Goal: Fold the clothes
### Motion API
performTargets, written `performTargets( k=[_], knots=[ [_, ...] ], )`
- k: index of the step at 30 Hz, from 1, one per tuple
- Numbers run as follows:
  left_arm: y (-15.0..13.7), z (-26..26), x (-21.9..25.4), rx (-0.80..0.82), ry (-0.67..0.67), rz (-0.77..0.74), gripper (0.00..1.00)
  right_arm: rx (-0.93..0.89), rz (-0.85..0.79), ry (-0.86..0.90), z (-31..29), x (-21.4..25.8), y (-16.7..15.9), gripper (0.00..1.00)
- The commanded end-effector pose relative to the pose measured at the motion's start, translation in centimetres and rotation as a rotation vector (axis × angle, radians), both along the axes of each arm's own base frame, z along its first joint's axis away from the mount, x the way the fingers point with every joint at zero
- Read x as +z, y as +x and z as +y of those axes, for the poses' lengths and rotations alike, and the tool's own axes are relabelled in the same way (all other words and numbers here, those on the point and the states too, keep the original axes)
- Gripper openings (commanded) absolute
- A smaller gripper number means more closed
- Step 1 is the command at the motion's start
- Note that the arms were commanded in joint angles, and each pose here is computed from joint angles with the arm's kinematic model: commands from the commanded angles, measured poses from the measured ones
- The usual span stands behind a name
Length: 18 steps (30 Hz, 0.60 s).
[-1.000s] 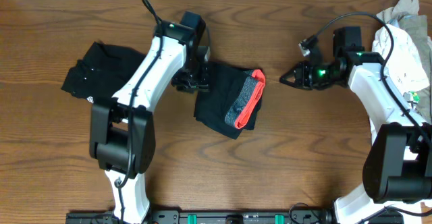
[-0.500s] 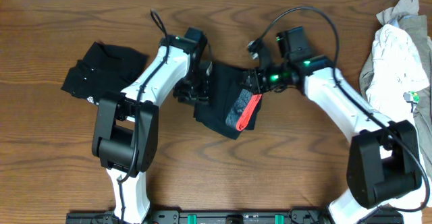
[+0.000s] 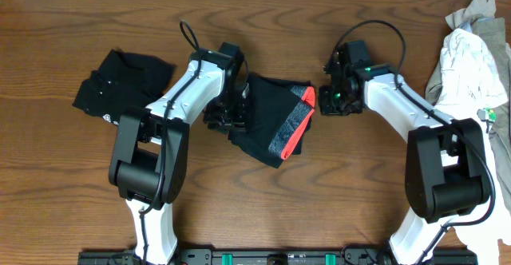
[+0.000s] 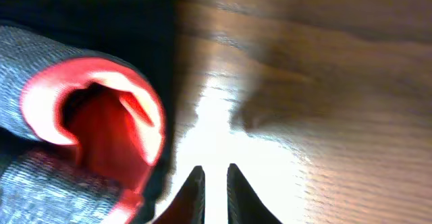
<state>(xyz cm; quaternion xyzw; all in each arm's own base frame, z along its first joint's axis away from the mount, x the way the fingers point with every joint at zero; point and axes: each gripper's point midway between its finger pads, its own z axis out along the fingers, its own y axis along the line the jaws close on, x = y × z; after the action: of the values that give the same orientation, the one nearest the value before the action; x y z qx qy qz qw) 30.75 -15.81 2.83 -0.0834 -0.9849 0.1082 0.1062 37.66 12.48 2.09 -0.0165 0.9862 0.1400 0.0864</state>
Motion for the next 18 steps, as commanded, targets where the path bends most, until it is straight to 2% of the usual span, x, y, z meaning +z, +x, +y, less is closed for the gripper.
performTargets(
  k=[1,5,7,10,14,18],
  knots=[
    [0.5,0.7,1.8,0.026,-0.012,-0.02,0.54,-0.001,-0.008,0.052,-0.3,1.4,0.0,0.13],
    [2.0,1.6,4.8,0.064,-0.043,-0.113,0.62,-0.03,-0.019,0.089,-1.3,3.2,-0.1,0.14],
    [2.9,2.0,5.9,0.082,-0.06,-0.169,0.75,-0.029,-0.024,0.108,-1.5,3.9,-0.3,0.17],
    [4.3,1.8,6.2,0.092,-0.091,-0.225,0.97,-0.032,-0.021,0.111,-1.8,4.5,-0.6,0.26],
    [5.0,-0.9,4.7,0.089,-0.235,-0.208,0.98,-0.024,-0.009,0.108,-1.9,4.4,-1.0,0.48],
    [5.2,-3.3,2.1,0.095,-0.359,-0.129,0.98,-0.023,0.011,0.107,-1.8,4.4,-1.5,0.54]
  ],
)
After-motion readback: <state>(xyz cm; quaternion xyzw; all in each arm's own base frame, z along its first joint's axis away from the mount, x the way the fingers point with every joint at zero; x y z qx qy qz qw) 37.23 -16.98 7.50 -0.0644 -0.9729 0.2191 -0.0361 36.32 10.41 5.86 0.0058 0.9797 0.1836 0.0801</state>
